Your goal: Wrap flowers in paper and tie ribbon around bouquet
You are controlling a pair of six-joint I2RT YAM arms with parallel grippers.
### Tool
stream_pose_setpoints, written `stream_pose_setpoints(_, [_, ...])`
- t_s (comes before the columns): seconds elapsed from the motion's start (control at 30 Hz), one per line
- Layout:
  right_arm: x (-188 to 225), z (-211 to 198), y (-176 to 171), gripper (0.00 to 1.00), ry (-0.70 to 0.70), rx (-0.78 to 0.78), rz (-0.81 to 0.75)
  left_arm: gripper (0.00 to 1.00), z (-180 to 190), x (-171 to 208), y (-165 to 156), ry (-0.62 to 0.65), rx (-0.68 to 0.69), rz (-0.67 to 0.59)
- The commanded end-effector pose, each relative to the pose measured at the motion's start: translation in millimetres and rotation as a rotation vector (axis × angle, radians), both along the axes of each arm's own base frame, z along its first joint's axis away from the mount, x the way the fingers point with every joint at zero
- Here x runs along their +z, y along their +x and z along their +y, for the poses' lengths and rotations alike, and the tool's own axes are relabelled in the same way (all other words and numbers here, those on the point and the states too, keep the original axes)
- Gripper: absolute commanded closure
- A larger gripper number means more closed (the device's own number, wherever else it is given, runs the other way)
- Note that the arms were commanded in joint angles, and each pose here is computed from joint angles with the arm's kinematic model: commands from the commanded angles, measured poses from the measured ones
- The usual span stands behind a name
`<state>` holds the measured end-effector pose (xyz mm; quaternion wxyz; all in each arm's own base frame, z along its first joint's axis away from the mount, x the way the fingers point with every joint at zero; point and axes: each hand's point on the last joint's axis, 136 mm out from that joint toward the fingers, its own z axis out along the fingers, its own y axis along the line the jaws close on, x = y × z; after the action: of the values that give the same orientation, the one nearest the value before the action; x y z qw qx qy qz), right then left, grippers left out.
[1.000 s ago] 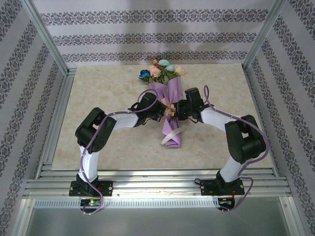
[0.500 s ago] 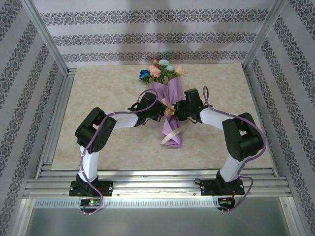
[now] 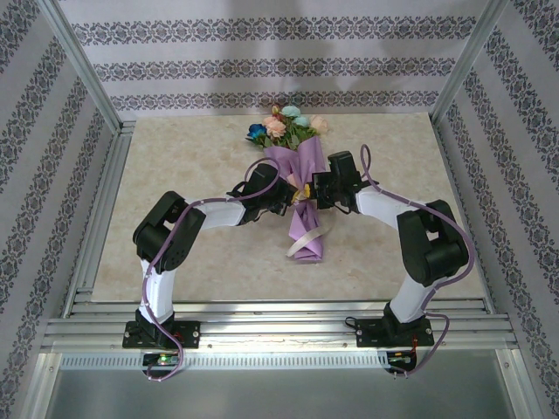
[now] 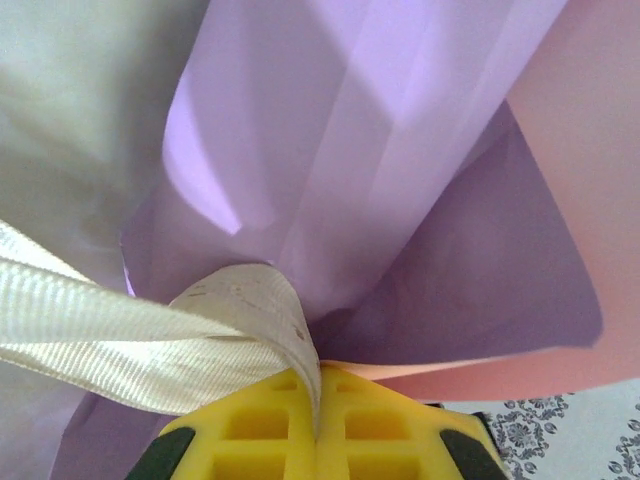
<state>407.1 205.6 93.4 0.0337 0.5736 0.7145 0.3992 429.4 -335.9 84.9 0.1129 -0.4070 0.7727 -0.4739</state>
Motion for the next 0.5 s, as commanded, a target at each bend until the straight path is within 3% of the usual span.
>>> stream_pose_setpoints(0.0, [22, -7, 5, 1.0, -0.06, 0.03, -0.077, 1.0, -5, 20, -1, -0.03, -0.003, -0.033])
stream_pose_setpoints(0.23, [29, -7, 1, 1.0, -0.125, 0.123, -0.125, 0.95, -5, 17, -3, -0.021, -0.005, -0.008])
stream_pose_setpoints(0.47, [41, -9, 3, 1.0, -0.251, 0.268, -0.194, 0.72, -1, 9, -9, 0.004, -0.005, 0.037])
